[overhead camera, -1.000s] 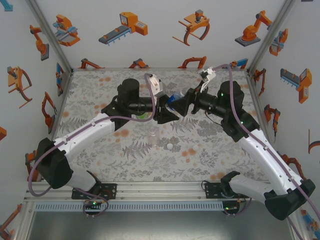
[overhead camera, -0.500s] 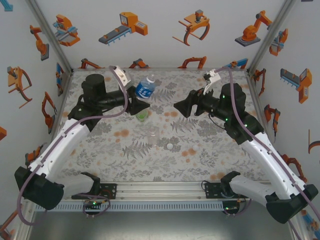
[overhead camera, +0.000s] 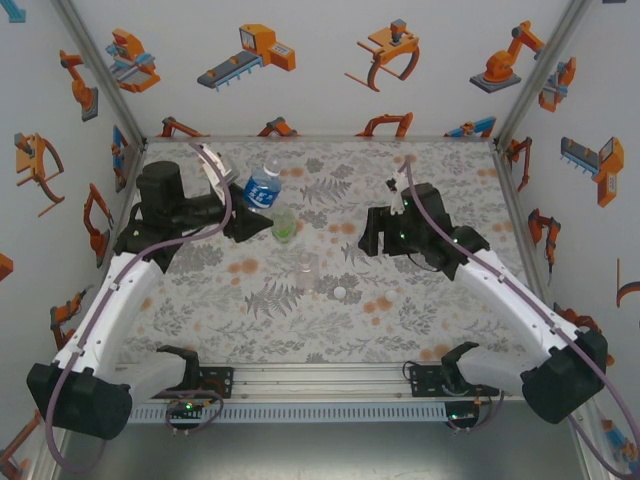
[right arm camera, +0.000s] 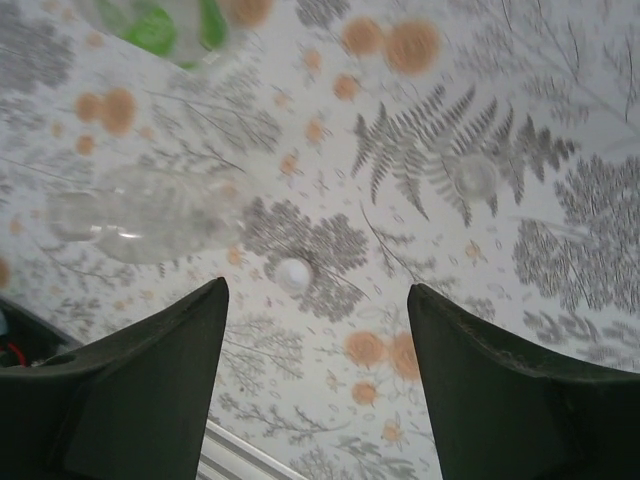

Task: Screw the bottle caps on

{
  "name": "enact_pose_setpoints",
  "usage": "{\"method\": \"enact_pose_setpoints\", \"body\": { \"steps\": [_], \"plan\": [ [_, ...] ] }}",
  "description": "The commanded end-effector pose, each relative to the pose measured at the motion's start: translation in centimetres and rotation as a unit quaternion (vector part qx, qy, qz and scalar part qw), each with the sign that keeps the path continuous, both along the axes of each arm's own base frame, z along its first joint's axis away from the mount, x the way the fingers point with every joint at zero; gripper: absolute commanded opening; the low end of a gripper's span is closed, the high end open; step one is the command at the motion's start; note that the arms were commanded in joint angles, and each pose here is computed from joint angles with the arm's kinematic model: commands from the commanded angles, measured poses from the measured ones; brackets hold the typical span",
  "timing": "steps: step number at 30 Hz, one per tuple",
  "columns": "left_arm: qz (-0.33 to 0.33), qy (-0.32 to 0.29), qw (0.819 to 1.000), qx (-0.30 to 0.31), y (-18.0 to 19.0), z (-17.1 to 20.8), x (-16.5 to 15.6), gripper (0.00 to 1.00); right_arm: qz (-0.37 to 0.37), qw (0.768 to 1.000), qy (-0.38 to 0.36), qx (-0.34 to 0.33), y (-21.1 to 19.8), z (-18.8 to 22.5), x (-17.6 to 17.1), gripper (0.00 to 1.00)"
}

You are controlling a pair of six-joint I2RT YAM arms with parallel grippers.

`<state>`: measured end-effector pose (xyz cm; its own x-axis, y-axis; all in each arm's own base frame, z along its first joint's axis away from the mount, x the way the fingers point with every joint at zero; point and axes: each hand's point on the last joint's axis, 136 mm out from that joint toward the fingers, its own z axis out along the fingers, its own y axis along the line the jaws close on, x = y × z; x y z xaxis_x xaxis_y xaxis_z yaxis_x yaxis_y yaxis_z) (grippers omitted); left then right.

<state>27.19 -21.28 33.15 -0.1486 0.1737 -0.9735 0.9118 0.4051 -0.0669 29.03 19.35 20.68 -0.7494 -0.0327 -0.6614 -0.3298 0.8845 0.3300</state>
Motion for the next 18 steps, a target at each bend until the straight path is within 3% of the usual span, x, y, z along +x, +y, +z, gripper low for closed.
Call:
{"method": "enact_pose_setpoints", "body": {
  "steps": [1, 4, 13, 18],
  "plan": [
    [0.002, -0.015, 1.000, -0.009, 0.3, -0.2, 0.0, 0.00, -0.050, 0.996, 0.056, -0.050, -2.2, -3.4, -0.8, 0.61],
    [0.022, -0.012, 1.000, 0.003, 0.7, -1.6, 0.4, 0.00, -0.074, 0.990, 0.092, -0.076, -3.3, -5.6, -1.3, 0.55],
    [0.135, -0.028, 0.990, 0.041, 3.5, -3.1, 2.3, 0.00, -0.100, 0.973, 0.160, -0.130, -5.5, -10.9, -3.8, 0.55],
    [0.162, -0.046, 0.985, 0.045, 4.3, -3.0, 2.3, 0.00, -0.108, 0.965, 0.190, -0.146, -6.3, -13.4, -4.9, 0.55]
  ]
}}
